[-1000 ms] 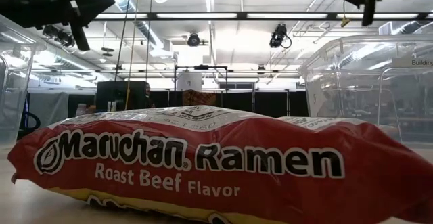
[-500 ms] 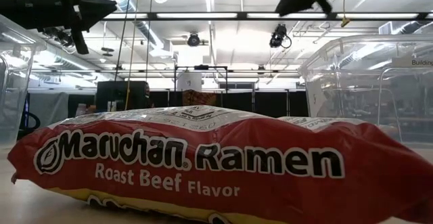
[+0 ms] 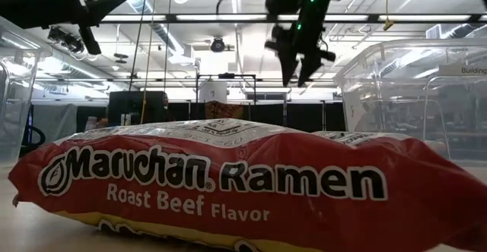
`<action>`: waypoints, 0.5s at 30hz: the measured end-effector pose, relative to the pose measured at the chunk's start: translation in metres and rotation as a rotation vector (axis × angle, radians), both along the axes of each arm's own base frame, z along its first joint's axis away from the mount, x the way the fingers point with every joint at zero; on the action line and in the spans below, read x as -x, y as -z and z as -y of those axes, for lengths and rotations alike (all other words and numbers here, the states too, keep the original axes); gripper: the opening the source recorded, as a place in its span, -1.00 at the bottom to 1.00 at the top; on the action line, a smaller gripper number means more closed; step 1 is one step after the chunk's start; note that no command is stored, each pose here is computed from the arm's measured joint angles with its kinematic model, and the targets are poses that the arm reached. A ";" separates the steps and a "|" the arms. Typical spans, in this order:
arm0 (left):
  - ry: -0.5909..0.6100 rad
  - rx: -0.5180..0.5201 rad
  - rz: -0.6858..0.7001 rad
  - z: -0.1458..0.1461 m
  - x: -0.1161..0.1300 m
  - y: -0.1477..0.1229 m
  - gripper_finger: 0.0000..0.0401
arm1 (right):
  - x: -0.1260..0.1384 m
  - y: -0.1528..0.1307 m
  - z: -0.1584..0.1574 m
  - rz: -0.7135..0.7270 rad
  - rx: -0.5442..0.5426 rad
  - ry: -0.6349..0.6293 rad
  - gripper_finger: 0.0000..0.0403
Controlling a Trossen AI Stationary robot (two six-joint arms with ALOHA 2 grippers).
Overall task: Sort Maruchan noodles
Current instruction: Put the red noodle pack into the top right container
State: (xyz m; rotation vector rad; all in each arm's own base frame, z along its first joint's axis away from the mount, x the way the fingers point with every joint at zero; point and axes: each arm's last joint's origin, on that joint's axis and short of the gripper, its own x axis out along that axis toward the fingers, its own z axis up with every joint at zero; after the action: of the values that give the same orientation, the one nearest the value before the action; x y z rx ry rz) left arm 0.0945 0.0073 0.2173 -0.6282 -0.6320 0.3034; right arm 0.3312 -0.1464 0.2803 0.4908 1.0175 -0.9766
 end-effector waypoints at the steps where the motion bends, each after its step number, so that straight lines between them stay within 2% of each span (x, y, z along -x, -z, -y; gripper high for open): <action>1: 0.000 -0.001 0.000 0.000 0.000 0.000 -0.79 | -0.004 0.009 0.002 -0.050 -0.024 0.026 0.15; 8: -0.003 -0.005 -0.004 0.000 0.000 0.000 -0.79 | -0.019 0.060 0.008 -0.376 -0.145 0.110 0.16; 15: -0.003 -0.005 -0.005 0.000 0.000 0.000 -0.79 | -0.025 0.096 0.009 -0.474 -0.241 0.154 0.16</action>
State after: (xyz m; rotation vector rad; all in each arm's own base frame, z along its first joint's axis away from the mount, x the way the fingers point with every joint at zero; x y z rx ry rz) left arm 0.0946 0.0073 0.2172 -0.6212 -0.6289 0.3058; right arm 0.3564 -0.1550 0.1838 0.5556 1.5538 -1.1429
